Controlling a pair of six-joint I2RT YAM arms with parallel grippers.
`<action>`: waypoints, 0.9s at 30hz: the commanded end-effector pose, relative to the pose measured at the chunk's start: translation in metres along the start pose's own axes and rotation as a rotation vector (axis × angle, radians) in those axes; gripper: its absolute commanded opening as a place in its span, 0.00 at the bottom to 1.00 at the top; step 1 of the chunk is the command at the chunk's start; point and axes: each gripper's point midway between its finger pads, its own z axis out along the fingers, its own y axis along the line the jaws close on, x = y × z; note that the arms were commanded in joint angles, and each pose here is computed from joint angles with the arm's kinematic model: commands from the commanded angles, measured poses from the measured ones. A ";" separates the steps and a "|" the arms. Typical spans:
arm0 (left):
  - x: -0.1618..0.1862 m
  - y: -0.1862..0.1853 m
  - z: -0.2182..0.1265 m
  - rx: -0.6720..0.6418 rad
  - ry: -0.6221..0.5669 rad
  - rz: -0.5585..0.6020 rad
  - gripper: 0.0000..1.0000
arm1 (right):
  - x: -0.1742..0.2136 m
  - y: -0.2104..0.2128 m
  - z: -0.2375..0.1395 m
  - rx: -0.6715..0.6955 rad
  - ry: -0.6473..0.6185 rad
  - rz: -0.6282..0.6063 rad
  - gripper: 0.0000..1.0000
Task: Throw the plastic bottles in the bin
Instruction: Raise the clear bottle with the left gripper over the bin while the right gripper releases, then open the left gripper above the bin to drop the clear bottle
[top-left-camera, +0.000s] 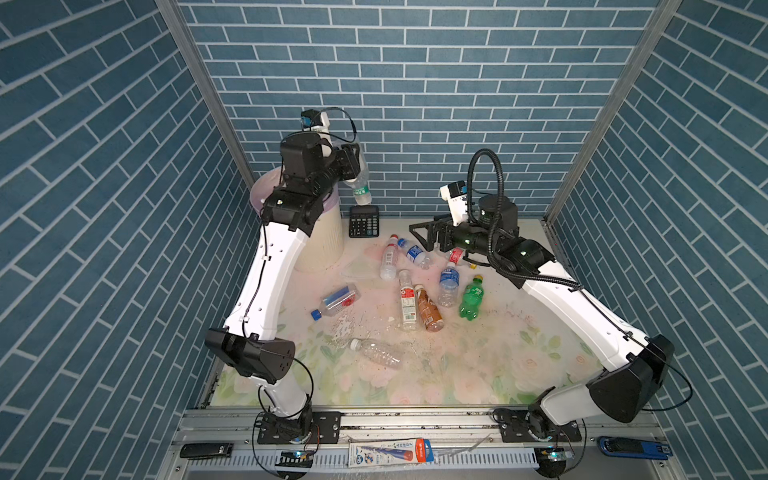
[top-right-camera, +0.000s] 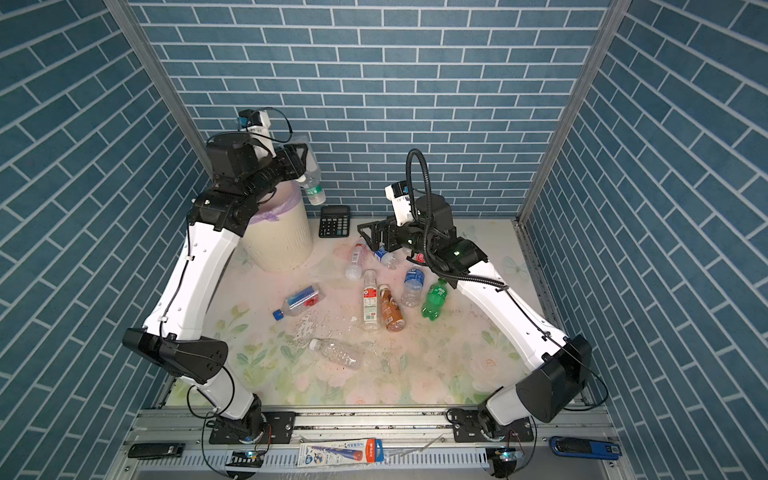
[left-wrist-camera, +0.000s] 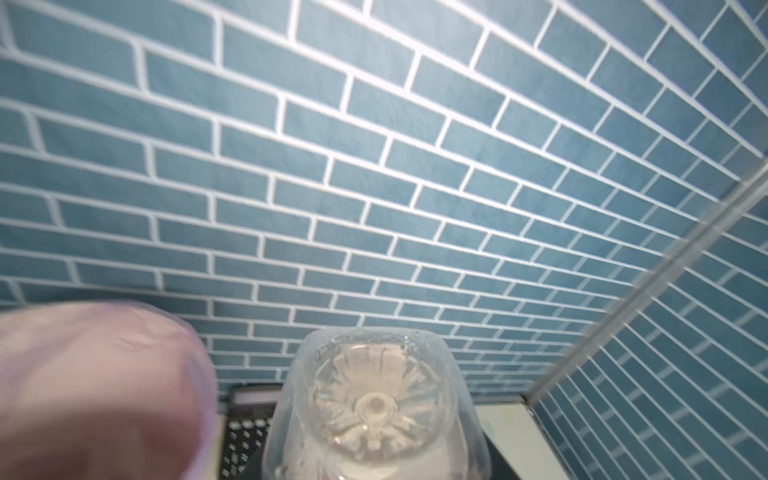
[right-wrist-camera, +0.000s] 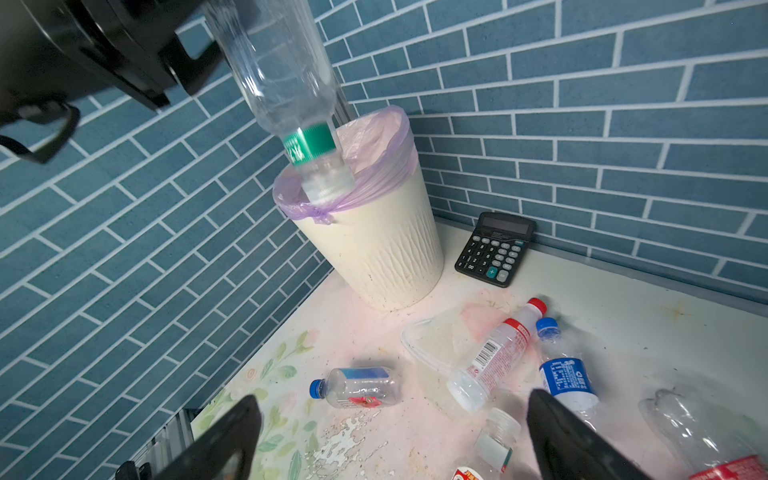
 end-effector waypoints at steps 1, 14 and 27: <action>-0.076 0.024 -0.040 -0.163 -0.238 0.166 0.49 | 0.003 0.004 0.008 -0.033 0.002 -0.010 0.99; 0.018 0.189 0.035 -0.462 0.096 -0.007 0.90 | 0.033 -0.006 0.025 -0.034 0.074 0.041 0.99; 0.008 0.091 0.004 -0.211 0.117 0.075 0.99 | 0.045 -0.015 0.016 0.014 0.084 0.050 0.99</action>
